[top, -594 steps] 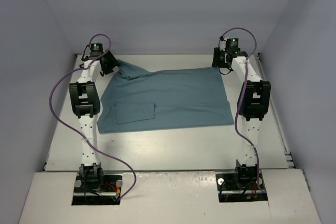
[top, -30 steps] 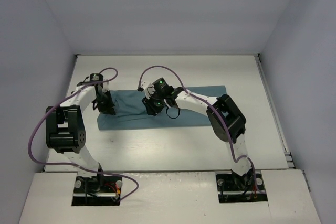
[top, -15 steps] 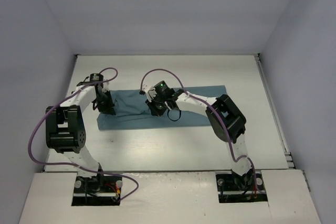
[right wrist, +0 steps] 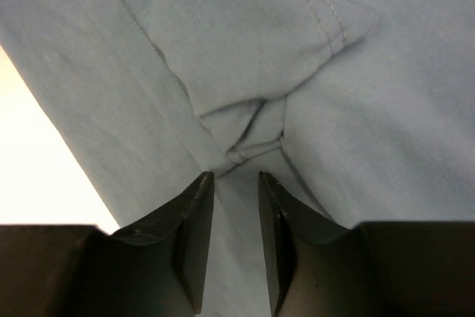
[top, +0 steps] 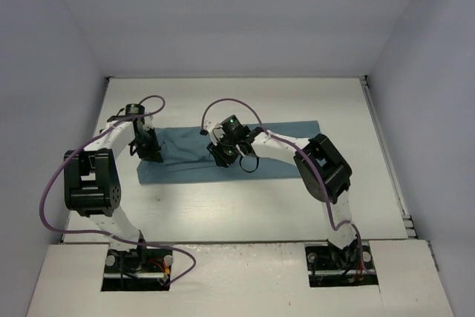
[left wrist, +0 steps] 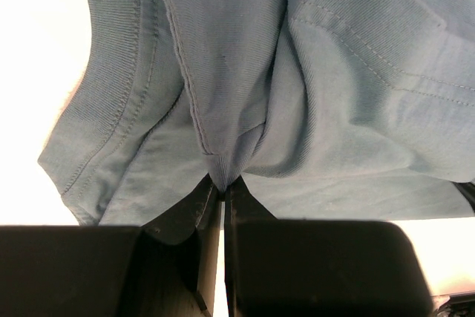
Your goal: Fold and stack the t-shirts
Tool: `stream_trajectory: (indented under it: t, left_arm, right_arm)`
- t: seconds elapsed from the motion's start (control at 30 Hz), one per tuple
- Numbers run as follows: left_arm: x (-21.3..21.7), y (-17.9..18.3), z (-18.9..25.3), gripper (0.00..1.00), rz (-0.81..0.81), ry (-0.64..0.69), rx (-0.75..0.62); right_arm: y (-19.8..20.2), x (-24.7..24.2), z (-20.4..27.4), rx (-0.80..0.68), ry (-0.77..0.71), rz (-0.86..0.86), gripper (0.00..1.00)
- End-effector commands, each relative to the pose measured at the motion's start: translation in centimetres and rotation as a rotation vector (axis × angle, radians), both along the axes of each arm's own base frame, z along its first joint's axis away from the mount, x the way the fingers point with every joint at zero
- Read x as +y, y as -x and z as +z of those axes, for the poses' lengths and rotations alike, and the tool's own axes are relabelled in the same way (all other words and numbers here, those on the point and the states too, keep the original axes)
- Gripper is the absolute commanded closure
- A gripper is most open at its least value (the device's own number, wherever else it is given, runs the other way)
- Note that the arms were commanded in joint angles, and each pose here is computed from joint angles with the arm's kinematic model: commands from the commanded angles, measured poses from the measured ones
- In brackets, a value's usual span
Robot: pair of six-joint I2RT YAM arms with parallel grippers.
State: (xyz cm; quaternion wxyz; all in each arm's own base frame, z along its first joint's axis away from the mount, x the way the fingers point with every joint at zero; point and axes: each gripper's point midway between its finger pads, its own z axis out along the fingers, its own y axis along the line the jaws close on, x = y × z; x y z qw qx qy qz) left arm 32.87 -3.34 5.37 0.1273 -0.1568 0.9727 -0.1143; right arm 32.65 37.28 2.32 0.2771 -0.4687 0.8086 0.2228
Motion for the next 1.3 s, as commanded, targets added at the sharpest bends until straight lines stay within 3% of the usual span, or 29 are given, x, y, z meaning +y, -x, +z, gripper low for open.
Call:
stream_trajectory:
  t: [0.0, 0.67, 0.77, 0.83, 0.87, 1.23, 1.27]
  left_arm:
    - [0.2, -0.7, 1.5, 1.00, -0.004, 0.002, -0.043]
    - [0.0, -0.9, 1.5, 1.00, -0.008, 0.011, -0.040]
    - [0.0, -0.9, 1.4, 1.00, -0.009, 0.010, -0.039]
    - [0.0, -0.9, 1.5, 1.00, -0.009, 0.010, -0.040]
    - [0.0, -0.9, 1.5, 1.00, -0.009, 0.009, -0.040]
    - [1.6, 0.9, 0.9, 1.00, 0.022, -0.059, 0.016]
    - [1.7, 1.3, 0.7, 1.00, 0.026, -0.065, 0.028]
  right_arm:
    - [-1.5, 2.8, 5.3, -0.118, -0.089, 0.020, 0.70]
    - [-2.0, 4.2, 3.3, -0.136, -0.046, 0.034, 0.71]
    - [-1.9, 3.8, 2.8, -0.136, -0.027, 0.024, 0.78]
    - [-1.8, 3.3, 2.3, -0.137, -0.008, 0.018, 0.95]
    - [-1.9, 3.1, 2.3, -0.144, -0.001, 0.013, 0.99]
    - [-1.6, 1.0, 3.1, -0.181, 0.035, -0.009, 1.00]
    - [-1.4, 0.8, 3.0, -0.172, 0.037, -0.007, 0.97]
